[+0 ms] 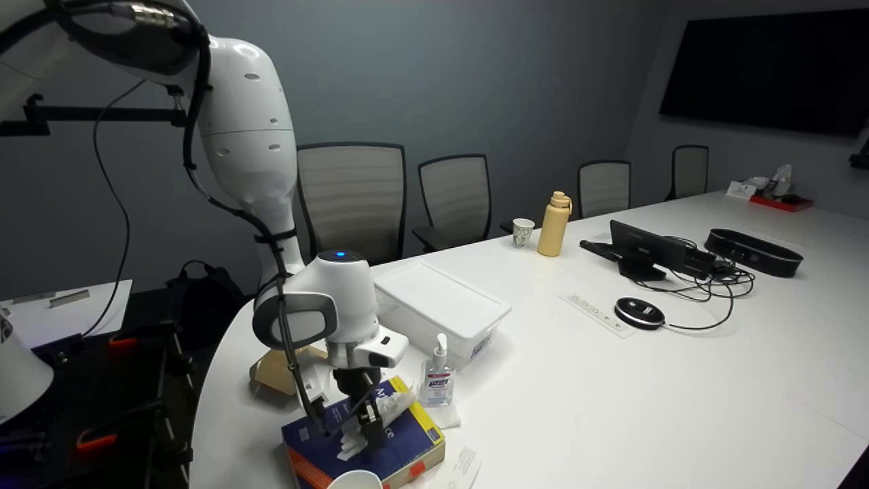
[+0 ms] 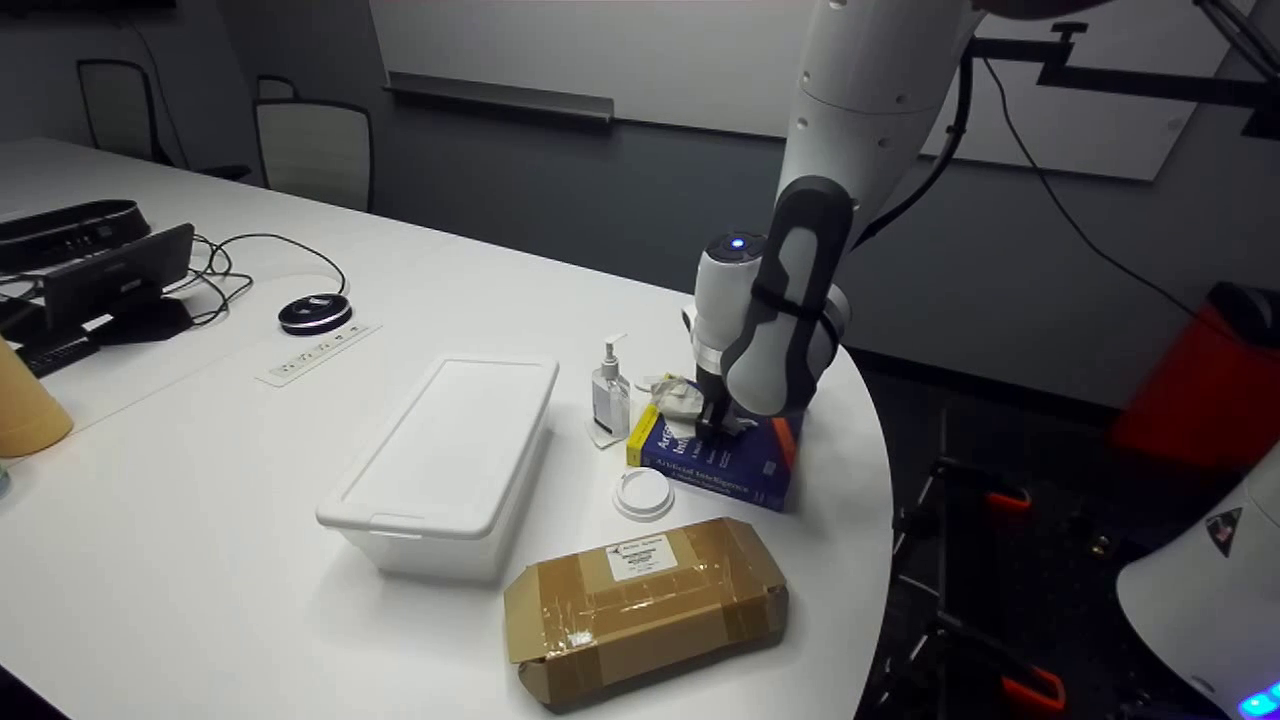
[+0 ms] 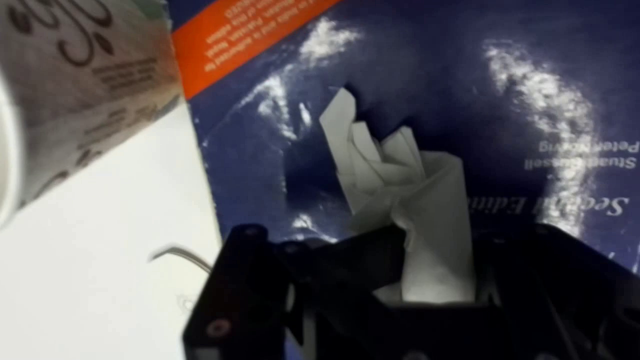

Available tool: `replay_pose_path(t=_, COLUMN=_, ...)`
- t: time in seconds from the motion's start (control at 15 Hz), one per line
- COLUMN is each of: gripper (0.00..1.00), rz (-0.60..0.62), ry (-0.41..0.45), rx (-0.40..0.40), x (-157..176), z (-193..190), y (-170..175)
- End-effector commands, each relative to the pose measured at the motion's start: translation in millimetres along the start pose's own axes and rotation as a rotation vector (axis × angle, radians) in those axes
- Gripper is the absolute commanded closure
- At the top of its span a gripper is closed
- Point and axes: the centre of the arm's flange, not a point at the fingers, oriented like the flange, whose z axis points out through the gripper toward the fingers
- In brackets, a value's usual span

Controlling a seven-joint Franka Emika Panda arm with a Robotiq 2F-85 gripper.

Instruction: Use the tissue to clean the book's front cover

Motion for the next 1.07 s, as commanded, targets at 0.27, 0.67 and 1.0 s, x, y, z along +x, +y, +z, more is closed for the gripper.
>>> replay_pose_path(t=0.27, gripper=1.00, rz=-0.032, ry=0.001, rx=0.153, x=0, z=-15, y=-37)
replay_pose_path(t=0.67, gripper=1.00, rz=-0.016, ry=-0.109, rx=0.233, x=-18, z=-25, y=-53)
replay_pose_path(t=1.0, gripper=1.00, rz=0.032, ry=-0.239, rx=0.206, x=-50, z=-24, y=-52)
